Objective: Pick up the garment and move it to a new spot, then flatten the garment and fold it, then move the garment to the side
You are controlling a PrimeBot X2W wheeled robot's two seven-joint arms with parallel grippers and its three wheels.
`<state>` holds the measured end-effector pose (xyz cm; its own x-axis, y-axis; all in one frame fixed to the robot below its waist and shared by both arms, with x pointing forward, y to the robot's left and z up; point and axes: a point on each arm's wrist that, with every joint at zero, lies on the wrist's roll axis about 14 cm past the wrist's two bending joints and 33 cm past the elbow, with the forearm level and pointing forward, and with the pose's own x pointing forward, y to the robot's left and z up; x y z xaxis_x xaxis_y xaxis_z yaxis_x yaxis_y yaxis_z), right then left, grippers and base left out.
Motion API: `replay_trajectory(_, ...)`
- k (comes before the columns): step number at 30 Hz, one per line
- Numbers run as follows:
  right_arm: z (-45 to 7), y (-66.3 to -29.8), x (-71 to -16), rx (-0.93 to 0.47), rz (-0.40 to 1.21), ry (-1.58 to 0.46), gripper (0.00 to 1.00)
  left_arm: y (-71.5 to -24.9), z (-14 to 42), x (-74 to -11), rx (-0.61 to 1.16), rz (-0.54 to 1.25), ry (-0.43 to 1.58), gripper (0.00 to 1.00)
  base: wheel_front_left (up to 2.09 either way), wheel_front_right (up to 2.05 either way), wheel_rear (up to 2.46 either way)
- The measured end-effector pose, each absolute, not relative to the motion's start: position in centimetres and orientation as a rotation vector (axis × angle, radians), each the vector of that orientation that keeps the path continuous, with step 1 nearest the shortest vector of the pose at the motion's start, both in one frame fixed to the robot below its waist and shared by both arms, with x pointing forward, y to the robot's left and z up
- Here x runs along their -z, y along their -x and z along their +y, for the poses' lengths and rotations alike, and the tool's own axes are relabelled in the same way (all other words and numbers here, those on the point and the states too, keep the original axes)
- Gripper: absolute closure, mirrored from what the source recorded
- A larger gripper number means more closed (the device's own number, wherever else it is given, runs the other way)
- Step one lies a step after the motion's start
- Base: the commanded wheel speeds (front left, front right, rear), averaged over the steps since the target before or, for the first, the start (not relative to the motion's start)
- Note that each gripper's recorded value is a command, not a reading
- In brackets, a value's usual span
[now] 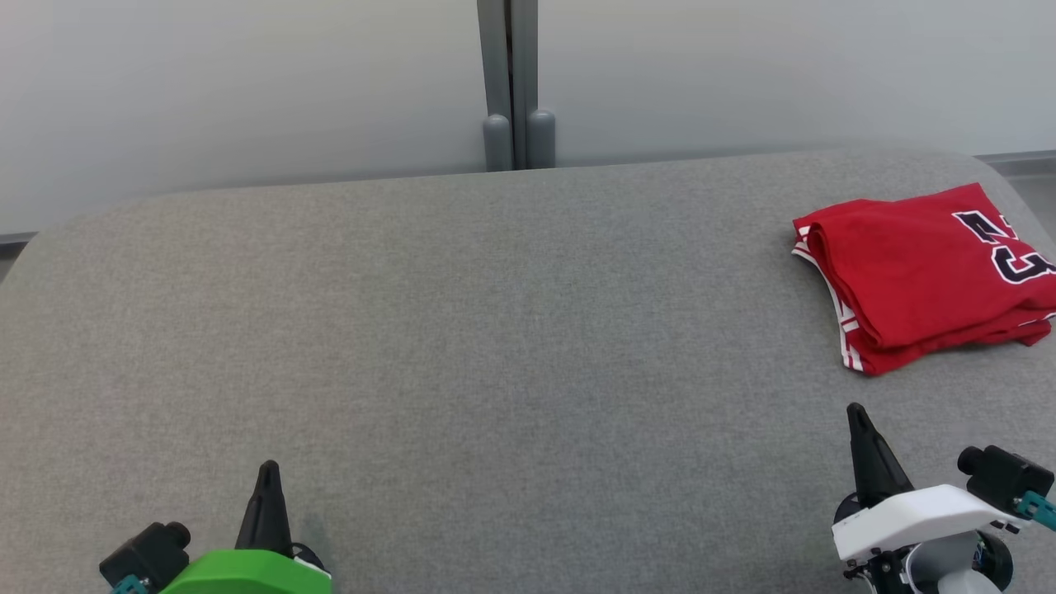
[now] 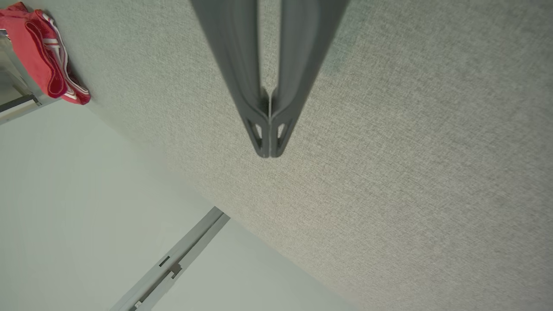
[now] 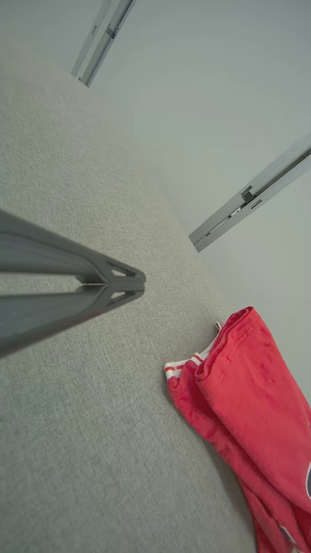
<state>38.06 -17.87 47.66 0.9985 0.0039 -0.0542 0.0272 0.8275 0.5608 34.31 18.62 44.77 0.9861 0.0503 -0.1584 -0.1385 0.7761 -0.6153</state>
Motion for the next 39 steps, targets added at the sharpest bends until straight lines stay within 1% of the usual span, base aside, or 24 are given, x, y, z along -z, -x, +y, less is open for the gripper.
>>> replay_trajectory(19,-18.6,-38.3,-47.9,0.047,0.06,-0.855,1.0,-35.5,19.3,-45.7,-0.121,0.12,0.913,1.0,0.0,0.0,0.0)
replay_trajectory(39,-19.0,-38.5,-48.3,0.055,0.059,-1.078,1.0,-36.4,19.6,-46.7,-0.113,0.098,1.118,1.0,0.0,0.0,0.0)
